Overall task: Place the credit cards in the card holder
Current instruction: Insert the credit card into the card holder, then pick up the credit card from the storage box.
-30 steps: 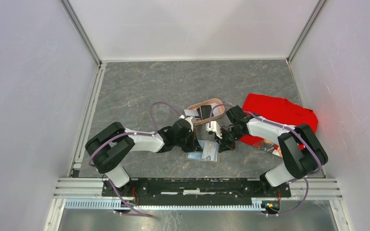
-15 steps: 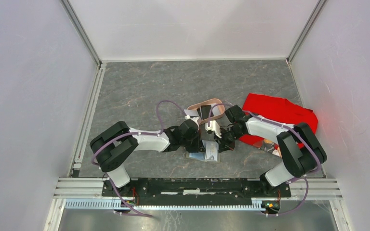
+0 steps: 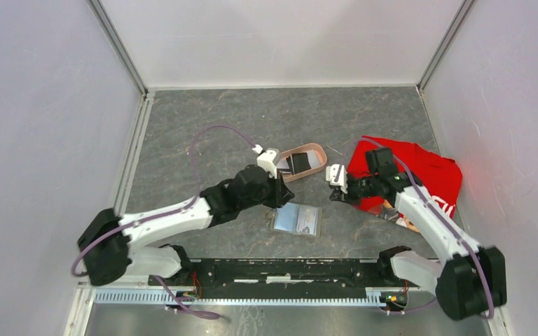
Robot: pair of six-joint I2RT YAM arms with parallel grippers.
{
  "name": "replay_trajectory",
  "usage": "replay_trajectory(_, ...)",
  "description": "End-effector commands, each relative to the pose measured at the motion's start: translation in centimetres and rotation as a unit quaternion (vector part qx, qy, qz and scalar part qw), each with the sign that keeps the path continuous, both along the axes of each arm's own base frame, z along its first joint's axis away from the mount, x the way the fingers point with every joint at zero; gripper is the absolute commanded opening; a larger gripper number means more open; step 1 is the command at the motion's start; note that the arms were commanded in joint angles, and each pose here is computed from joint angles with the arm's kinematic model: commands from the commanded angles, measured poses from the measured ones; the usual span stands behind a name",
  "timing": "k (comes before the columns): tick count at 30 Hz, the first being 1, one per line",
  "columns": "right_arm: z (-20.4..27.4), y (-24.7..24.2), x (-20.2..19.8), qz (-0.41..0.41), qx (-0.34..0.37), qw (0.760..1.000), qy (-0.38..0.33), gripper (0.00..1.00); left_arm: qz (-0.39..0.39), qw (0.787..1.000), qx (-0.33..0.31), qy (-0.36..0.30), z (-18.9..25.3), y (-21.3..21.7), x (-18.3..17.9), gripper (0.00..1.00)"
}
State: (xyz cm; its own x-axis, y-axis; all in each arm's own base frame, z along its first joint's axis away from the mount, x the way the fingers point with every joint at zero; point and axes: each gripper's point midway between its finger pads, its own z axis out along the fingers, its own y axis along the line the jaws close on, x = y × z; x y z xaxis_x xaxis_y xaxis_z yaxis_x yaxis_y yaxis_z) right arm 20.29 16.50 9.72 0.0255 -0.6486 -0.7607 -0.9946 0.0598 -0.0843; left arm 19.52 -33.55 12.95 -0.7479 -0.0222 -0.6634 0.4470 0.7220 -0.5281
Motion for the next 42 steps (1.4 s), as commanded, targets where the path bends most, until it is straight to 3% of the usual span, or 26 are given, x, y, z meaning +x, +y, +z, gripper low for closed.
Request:
replay_trajectory(1, 7.1, 0.8, 2.2, -0.029, 0.092, 0.99, -0.104, 0.25, 0.022, 0.978, -0.031, -0.206, 10.8, 2.3, 3.0, 0.31)
replay_trajectory(3, 11.1, 0.8, 3.9, -0.063, 0.122, 0.976, -0.169, 0.61, 0.059, 0.957, -0.051, -0.279, 15.0, 3.7, 4.3, 0.73)
replay_trajectory(4, 12.5, 0.9, 4.3, -0.071, 0.137, 0.97, -0.187, 0.82, 0.075, 0.946, -0.064, -0.309, 16.8, 4.3, 4.9, 0.86)
replay_trajectory(5, 13.8, 1.3, 4.7, -0.073, 0.156, 0.964, -0.204, 0.96, 0.084, 0.936, -0.079, -0.334, 18.4, 4.5, 5.5, 0.95)
replay_trajectory(6, 14.8, 1.5, 5.1, -0.087, 0.174, 0.961, -0.197, 0.98, 0.089, 0.929, -0.09, -0.347, 19.5, 4.6, 6.1, 0.99)
replay_trajectory(9, 16.2, 2.9, 6.8, -0.107, 0.207, 0.965, -0.125, 0.97, 0.077, 0.931, -0.11, -0.339, 20.7, 3.4, 8.6, 1.0)
replay_trajectory(12, 16.2, 4.2, 9.4, -0.139, 0.217, 0.965, -0.04, 0.86, 0.09, 0.936, -0.103, -0.323, 19.7, 3.1, 11.5, 1.0)
replay_trajectory(16, 15.5, 4.9, 13.8, -0.214, 0.2, 0.956, -0.003, 0.82, 0.14, 0.93, -0.096, -0.325, 17.8, 5.1, 15.4, 1.0)
replay_trajectory(22, 13.1, 8.0, 17.0, -0.242, 0.162, 0.956, 0.027, 0.82, 0.199, 0.924, -0.086, -0.316, 14.1, 8.6, 20.9, 1.0)
replay_trajectory(28, 8.1, 9.3, 17.9, -0.251, 0.117, 0.957, 0.082, 0.72, 0.171, 0.937, -0.06, -0.299, 9.4, 8.8, 20.7, 0.99)
replay_trajectory(31, 5.0, 9.1, 18.4, -0.292, 0.09, 0.947, 0.098, 0.7, 0.163, 0.94, -0.06, -0.295, 8.8, 9.1, 20.5, 0.93)
replay_trajectory(42, 0.0, 8.6, 21.4, -0.484, 0.038, 0.866, 0.12, 0.82, 0.154, 0.946, -0.089, -0.271, 7.7, 9.2, 20.5, 0.82)
